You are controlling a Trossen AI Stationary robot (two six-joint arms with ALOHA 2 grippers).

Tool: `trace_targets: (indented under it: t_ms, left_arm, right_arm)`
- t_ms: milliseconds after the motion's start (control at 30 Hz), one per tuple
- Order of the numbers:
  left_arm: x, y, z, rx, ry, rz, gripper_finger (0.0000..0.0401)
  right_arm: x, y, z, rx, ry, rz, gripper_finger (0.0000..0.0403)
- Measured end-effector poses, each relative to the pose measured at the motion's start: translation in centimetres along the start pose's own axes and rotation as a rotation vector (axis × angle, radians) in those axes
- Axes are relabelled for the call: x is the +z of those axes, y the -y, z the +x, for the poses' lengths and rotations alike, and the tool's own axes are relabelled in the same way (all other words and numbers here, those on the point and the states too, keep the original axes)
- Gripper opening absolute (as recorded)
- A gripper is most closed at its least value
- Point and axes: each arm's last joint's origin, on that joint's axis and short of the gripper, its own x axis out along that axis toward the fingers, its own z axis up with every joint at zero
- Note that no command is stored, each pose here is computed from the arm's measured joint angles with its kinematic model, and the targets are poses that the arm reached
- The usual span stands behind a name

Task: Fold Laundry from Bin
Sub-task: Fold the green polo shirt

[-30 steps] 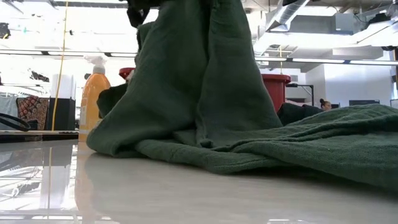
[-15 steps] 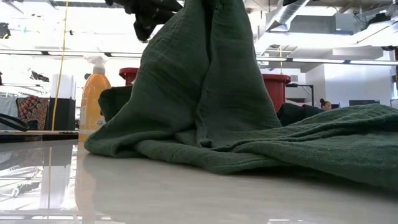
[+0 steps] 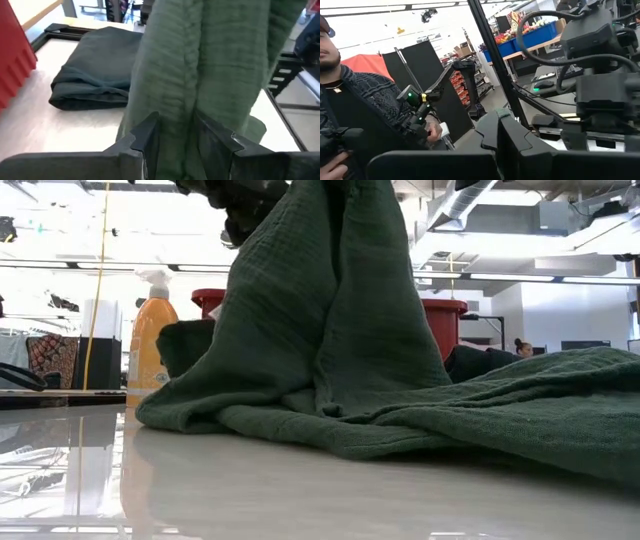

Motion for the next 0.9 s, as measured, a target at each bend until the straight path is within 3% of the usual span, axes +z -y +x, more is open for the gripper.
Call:
trace_targets:
  t_ms: [433,767,900]
  left_arm:
    - [-0.49,-0.10,0.50,0.031,-0.030,0.076,0.0117]
    - [-0.17,0.01,0.32,0.025,-0.003,0.088,0.0209]
    - [-0.29,0.29,0.44,-0.031,-0.012,0.081,0.0234]
  right_arm:
    - [0.01,0.03,-0.03,0.000,0.000,0.000,0.0024]
    - [0.02,0.03,-0.04,0.000,0.000,0.002,0.0024]
    - [0.01,0.01,-0.02,0.001,0.000,0.002,0.0024]
